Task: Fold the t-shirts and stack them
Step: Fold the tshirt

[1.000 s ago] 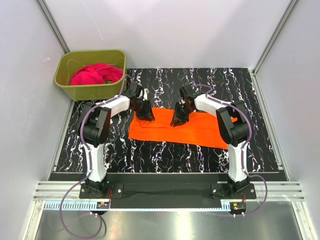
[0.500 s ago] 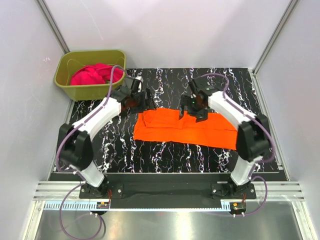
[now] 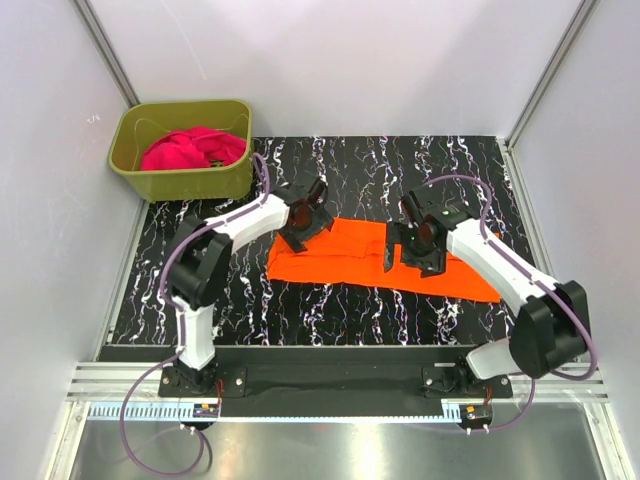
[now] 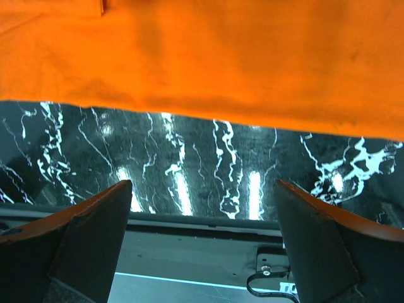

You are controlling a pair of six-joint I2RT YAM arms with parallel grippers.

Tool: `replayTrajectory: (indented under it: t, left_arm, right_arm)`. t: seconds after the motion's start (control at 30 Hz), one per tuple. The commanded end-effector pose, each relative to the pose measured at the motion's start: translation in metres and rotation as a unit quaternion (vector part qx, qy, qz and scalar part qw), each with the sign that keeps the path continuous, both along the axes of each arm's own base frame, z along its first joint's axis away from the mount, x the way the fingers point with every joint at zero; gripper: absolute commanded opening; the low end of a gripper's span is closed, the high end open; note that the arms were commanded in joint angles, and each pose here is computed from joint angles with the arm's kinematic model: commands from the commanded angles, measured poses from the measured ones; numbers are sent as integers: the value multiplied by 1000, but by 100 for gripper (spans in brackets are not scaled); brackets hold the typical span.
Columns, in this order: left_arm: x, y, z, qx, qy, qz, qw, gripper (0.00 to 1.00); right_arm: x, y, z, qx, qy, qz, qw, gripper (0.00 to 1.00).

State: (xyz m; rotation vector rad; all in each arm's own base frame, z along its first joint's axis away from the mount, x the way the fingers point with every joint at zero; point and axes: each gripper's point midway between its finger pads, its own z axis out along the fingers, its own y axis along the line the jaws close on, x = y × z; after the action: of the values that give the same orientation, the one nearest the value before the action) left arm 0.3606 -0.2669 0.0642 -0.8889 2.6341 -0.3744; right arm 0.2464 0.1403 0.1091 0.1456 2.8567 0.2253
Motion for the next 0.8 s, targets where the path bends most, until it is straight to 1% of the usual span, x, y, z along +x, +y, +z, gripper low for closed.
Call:
replayTrajectory:
  t: [0.0,0.03,0.13,0.2,0.27,0.3,0.33,0.37,0.4,0.43,0.47,0.5,0.53,0.57,0.6,0.63,0.7,0.73,0.77]
  left_arm:
    - [9,7,-9,20,6,72,997,84]
    - [7,8,-20,28,17,73,997,84]
    - [12,12,-28,59,15,52,997,84]
    - [22,19,-37,84,19,35,996,85]
    - [34,29,-50,101,26,15,994,85]
    - [51,27,-42,99,10,6,995,85]
    - [60,35,-53,120,12,-26,992,84]
    - [72,36,-41,122,-5,-38,992,84]
    - [93,32,-35,122,-26,-47,991,84]
    - [104,32,-31,126,-38,-58,990,84]
    - [118,33,-26,138,-55,-89,985,84]
    - [127,31,-33,146,-58,-109,982,84]
    - [152,21,-10,140,-100,-119,978,84]
    - [164,21,-4,154,-119,-150,969,84]
    - [173,19,-13,163,-124,-165,965,84]
    - [198,13,14,160,-178,-187,953,84]
    - [217,1,24,139,-220,-221,940,84]
    - [236,-1,33,135,-265,-238,925,84]
    - [244,-4,37,125,-285,-249,917,84]
  right_arm:
    - [-5,-6,13,5,-26,-12,1000,100]
    - [-5,-7,15,6,-31,-11,999,100]
    - [-2,-7,23,8,-47,-5,999,100]
    - [2,-9,25,0,-52,-1,999,100]
    - [8,-11,28,-10,-60,1,998,100]
    - [11,-12,25,-16,-57,1,998,100]
    - [16,-15,25,-24,-60,-2,998,100]
    - [18,-15,23,-28,-59,-1,998,100]
    - [22,-16,19,-33,-52,-4,998,100]
    - [25,-17,15,-37,-46,-5,998,100]
    - [29,-18,13,-39,-45,-3,998,100]
    - [33,-21,10,-44,-41,-6,998,100]
    - [38,-22,3,-49,-33,-6,998,100]
    - [46,-22,1,-48,-38,0,998,100]
    - [51,-22,-8,-53,-30,5,998,100]
    - [64,-23,-8,-52,-42,5,998,100]
    - [76,-26,-23,-71,-30,26,997,100]
    - [90,-24,-20,-74,-45,36,996,100]
    - [96,-25,-24,-86,-45,58,994,100]
